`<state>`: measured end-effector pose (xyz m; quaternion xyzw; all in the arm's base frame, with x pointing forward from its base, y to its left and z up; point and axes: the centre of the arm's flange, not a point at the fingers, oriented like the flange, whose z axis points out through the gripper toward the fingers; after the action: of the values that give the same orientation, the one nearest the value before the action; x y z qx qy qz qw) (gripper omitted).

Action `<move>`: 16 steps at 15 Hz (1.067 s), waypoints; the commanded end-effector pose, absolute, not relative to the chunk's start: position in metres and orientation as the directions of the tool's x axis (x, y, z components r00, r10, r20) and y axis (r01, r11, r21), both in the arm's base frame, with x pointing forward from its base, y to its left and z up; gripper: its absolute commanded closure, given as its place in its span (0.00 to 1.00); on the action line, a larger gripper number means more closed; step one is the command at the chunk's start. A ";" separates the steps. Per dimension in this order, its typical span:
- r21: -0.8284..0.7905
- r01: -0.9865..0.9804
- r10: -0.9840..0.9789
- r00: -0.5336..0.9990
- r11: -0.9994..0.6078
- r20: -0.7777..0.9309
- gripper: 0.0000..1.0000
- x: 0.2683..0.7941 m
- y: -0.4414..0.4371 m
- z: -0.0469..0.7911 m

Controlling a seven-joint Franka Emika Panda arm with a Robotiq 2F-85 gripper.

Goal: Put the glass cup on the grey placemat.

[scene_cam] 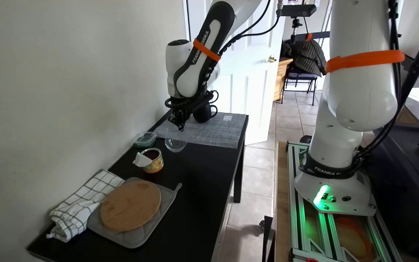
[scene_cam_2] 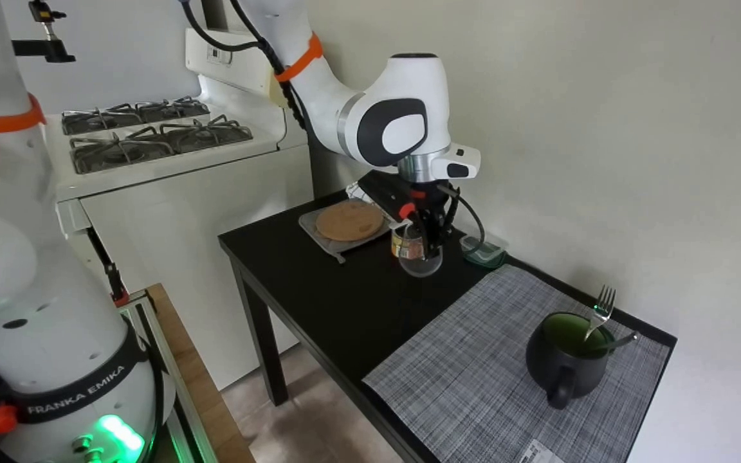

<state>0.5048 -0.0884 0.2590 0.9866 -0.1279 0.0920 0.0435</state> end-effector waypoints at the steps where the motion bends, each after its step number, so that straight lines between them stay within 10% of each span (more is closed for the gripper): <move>1: 0.149 -0.303 -0.242 0.913 -0.941 0.328 0.99 0.527 -0.107 0.279; 16: 0.305 -0.322 -0.289 0.946 -0.896 0.147 0.99 0.549 -0.198 0.276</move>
<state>0.5358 -0.1830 0.2811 0.9701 -0.1433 0.0754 0.1811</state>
